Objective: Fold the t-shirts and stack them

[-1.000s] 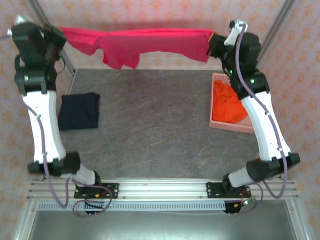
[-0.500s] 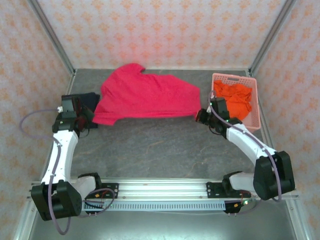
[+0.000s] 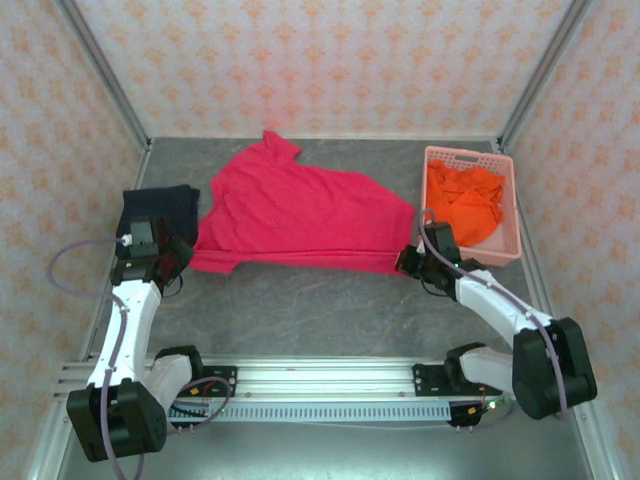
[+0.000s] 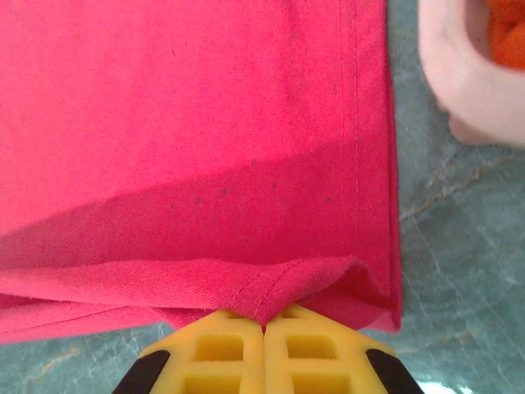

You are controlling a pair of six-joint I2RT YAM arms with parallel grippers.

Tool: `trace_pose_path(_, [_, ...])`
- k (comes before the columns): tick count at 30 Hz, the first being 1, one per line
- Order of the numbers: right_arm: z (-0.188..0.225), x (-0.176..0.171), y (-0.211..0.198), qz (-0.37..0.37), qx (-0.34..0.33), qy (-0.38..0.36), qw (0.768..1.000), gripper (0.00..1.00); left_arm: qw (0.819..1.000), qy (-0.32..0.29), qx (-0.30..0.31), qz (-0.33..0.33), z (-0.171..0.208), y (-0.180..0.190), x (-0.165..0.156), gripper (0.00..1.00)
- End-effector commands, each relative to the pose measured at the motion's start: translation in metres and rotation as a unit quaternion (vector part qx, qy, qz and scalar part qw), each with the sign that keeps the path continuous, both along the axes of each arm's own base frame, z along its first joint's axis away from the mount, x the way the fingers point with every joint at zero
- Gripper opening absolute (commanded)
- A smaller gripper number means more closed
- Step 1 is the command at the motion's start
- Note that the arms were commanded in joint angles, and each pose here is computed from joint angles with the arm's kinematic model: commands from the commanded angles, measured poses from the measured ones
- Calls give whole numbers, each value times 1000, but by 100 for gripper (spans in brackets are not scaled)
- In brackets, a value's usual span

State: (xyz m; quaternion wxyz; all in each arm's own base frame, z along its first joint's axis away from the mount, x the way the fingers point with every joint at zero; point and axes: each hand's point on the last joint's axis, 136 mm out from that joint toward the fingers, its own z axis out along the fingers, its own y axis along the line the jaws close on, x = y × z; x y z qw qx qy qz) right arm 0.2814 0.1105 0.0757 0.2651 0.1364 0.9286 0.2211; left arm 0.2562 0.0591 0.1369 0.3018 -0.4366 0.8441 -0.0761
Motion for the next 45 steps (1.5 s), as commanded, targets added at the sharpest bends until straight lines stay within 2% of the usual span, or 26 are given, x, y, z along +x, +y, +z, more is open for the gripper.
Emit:
trace_pose_path(1, [7, -12, 0, -13, 30, -6, 999, 0, 999, 39, 21, -1, -9, 5, -23, 2])
trace_pose_path(8, [-5, -45, 12, 3, 85, 23, 996, 2, 998, 64, 23, 6, -23, 4, -41, 2])
trace_pose_path(10, [-8, -55, 15, 11, 98, 33, 995, 3, 998, 64, 27, 7, -22, 5, -42, 9])
trace_pose_path(11, [-7, -61, 15, 16, 101, 35, 994, 10, 997, 66, 31, 9, -20, 7, -43, 15])
trace_pose_path(12, [-5, -66, 15, 22, 100, 36, 994, 22, 997, 67, 37, 11, -17, 9, -45, 23])
trace_pose_path(14, [2, -74, 10, 30, 83, 32, 996, 54, 997, 66, 47, 15, -8, 12, -47, 50])
trace_pose_path(15, [8, -75, 7, 27, 78, 24, 996, 65, 996, 64, 54, 18, -2, 14, -48, 63])
trace_pose_path(17, [22, -73, 10, 34, 90, 3, 995, 76, 995, 58, 72, 27, 11, 20, -50, 80])
trace_pose_path(18, [28, -71, 6, 30, 76, -5, 997, 78, 994, 55, 84, 33, 19, 24, -51, 90])
trace_pose_path(20, [39, -63, -8, 11, 30, -21, 999, 79, 993, 36, 104, 36, 36, 29, -49, 99])
trace_pose_path(23, [56, -38, -30, -28, -35, -57, 997, 78, 996, -15, 91, 12, 54, 21, -27, 100])
trace_pose_path(25, [70, -15, -30, -36, -48, -81, 995, 78, 996, -35, 75, -15, 56, 5, -7, 100])
trace_pose_path(28, [78, 25, -19, -39, -42, -99, 993, 76, 994, -37, 79, -59, 50, -27, 23, 100])
trace_pose_path(33, [57, 82, -2, -49, -72, -74, 993, 74, 993, -30, 57, -101, 28, -71, 67, 100])
trace_pose_path(38, [29, 112, -15, -87, -124, -39, 988, 73, 992, -2, 59, -113, 10, -78, 76, 100])
trace_pose_path(43, [15, 116, -53, -140, -168, -12, 976, 73, 991, 26, 80, -101, 3, -67, 63, 100])
trace_pose_path(45, [14, 116, -60, -145, -166, -8, 975, 73, 992, 36, 82, -87, 0, -59, 55, 100])
